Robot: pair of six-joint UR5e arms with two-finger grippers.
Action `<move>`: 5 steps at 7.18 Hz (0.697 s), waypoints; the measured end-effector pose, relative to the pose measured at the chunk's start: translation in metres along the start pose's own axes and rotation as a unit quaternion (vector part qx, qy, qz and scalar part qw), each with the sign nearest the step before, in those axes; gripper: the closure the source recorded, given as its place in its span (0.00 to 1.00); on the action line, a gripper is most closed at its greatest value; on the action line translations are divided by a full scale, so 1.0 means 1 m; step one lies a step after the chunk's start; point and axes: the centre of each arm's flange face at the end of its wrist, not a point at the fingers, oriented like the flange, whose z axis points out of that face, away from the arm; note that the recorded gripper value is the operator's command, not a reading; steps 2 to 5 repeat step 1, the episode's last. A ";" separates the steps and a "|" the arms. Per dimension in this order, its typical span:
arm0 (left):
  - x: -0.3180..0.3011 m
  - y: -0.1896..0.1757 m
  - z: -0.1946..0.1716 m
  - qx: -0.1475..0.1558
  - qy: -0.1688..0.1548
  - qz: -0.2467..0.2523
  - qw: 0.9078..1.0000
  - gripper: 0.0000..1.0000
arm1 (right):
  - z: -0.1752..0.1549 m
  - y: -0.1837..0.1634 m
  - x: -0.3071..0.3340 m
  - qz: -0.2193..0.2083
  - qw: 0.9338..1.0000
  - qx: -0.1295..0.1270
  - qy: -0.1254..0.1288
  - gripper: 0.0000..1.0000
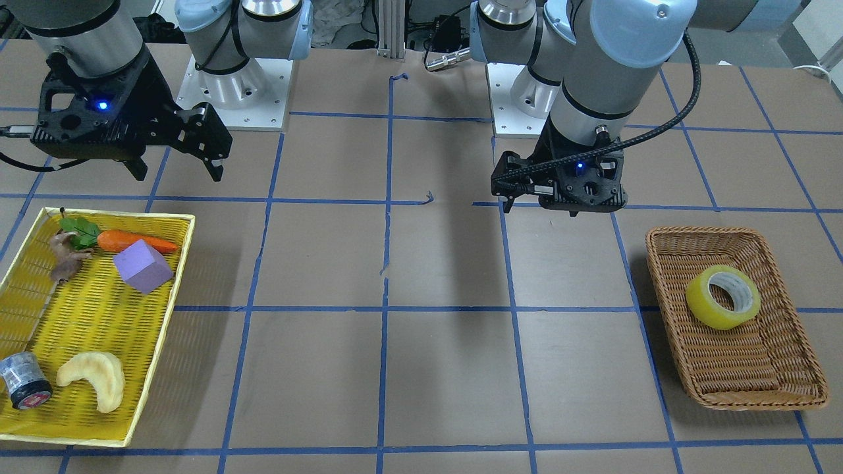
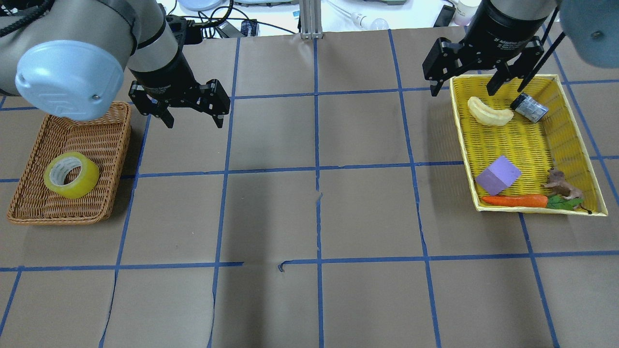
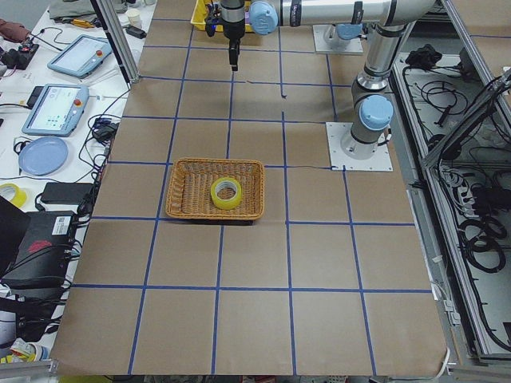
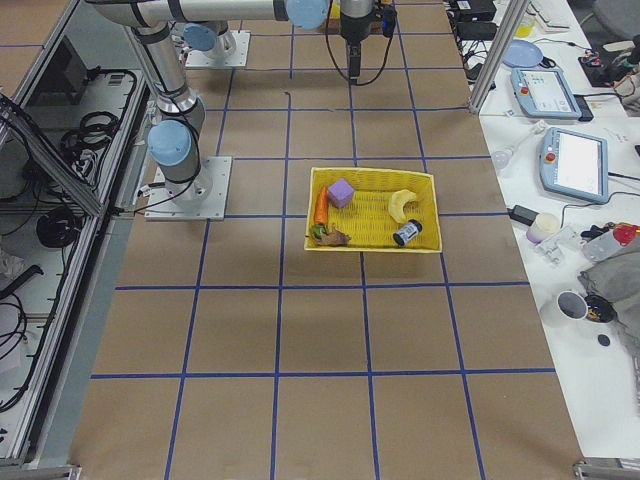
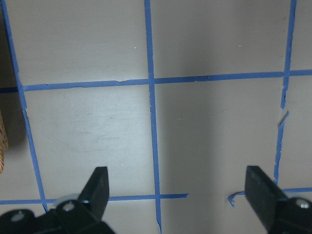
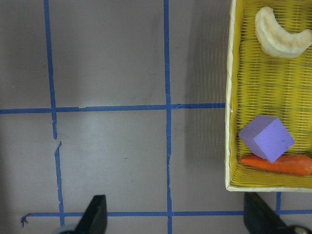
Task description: Transfer tape with both arms
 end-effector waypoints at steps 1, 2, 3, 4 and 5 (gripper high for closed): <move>0.000 0.001 0.000 0.000 0.000 0.000 1.000 0.00 | 0.000 0.000 0.000 0.000 1.000 0.000 0.000 0.00; 0.000 0.001 0.000 0.000 0.000 0.000 1.000 0.00 | 0.000 0.000 0.000 0.000 1.000 0.000 0.000 0.00; 0.000 0.001 0.000 0.000 0.000 0.000 1.000 0.00 | 0.000 0.000 0.000 0.000 1.000 0.000 0.000 0.00; 0.000 0.001 0.000 0.000 0.000 0.000 1.000 0.00 | 0.000 0.000 0.000 0.000 1.000 0.000 0.000 0.00; 0.000 0.001 0.000 0.000 0.000 0.000 1.000 0.00 | 0.000 0.000 0.000 0.000 1.000 0.000 0.000 0.00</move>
